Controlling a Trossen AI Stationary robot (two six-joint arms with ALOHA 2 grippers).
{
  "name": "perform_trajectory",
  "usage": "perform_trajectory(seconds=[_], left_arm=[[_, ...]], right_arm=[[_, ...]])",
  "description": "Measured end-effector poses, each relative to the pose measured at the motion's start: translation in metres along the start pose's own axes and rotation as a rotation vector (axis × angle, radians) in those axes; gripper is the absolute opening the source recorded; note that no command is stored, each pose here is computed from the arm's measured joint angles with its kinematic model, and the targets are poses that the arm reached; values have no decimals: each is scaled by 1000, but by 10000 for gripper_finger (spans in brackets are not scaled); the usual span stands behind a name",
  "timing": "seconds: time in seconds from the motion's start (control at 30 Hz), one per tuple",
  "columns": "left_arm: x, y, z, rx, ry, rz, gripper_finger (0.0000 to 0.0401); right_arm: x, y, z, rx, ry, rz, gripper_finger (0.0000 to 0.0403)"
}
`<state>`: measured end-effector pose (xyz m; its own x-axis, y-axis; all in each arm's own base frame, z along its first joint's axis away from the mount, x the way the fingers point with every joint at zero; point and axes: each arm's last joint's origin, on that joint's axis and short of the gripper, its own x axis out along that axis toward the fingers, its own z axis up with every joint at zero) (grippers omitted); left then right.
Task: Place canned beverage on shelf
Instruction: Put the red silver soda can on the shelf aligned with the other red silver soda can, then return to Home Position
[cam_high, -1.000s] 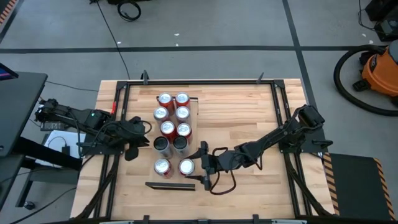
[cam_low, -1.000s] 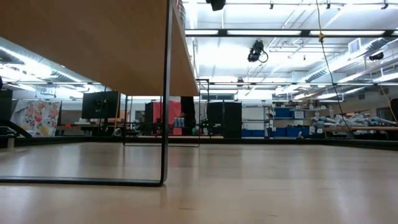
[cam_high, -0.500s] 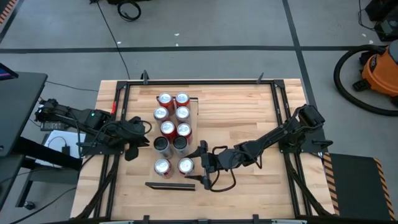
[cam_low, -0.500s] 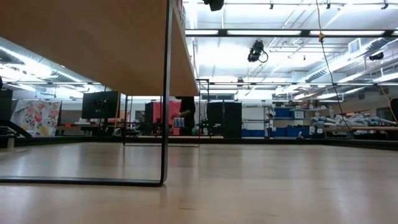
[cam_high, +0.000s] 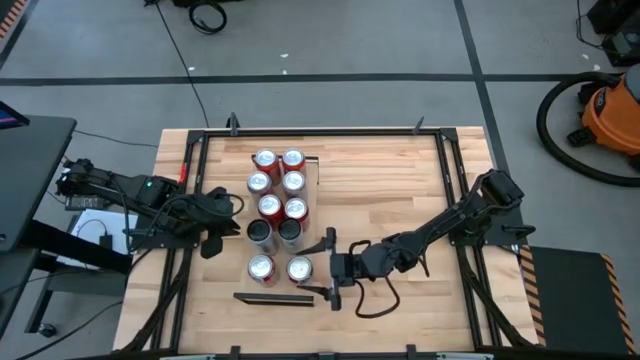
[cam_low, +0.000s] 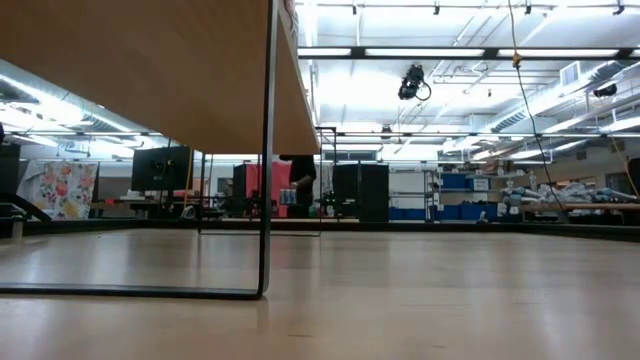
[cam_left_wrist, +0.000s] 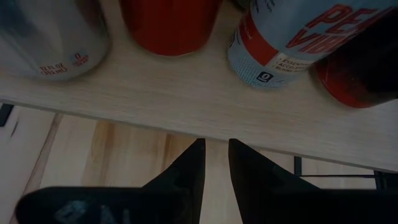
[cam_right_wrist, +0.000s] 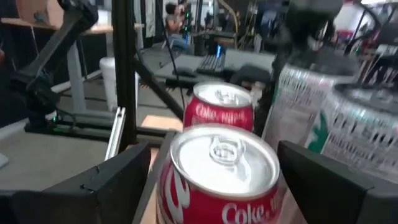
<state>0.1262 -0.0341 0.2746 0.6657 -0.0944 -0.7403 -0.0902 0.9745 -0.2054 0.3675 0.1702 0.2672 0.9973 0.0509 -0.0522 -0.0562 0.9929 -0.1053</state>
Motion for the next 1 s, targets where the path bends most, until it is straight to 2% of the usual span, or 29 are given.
perform_trajectory(seconds=[0.2, 0.3, 0.4, 0.47, 0.6, 0.73, 0.87, 1.0], left_arm=[[0, 0, 0, 10, 0, 0, 79], [0, 0, 0, 21, 0, 0, 79], [-1, 1, 0, 180, -5, 12, 79], [-4, 2, 0, 237, -40, 55, 79], [-13, 6, 1, 263, -133, 133, 79], [-21, 8, -1, 250, -195, 119, 79], [-25, 12, -9, 256, -263, 117, 79], [-34, 16, -11, 236, -325, 141, 79]], right_arm=[[-7, 9, 5, -96, -13, -96, 357], [-18, 15, 15, -126, -23, -139, 355], [-33, 18, 27, -133, 14, -115, 355], [-42, 15, 32, -110, 62, -54, 355], [-57, 0, 35, -84, 67, -25, 355], [-77, -19, 26, -65, 72, -50, 354], [-99, -38, 10, -15, 34, -90, 354], [-125, -57, 6, 10, -22, -128, 354]])
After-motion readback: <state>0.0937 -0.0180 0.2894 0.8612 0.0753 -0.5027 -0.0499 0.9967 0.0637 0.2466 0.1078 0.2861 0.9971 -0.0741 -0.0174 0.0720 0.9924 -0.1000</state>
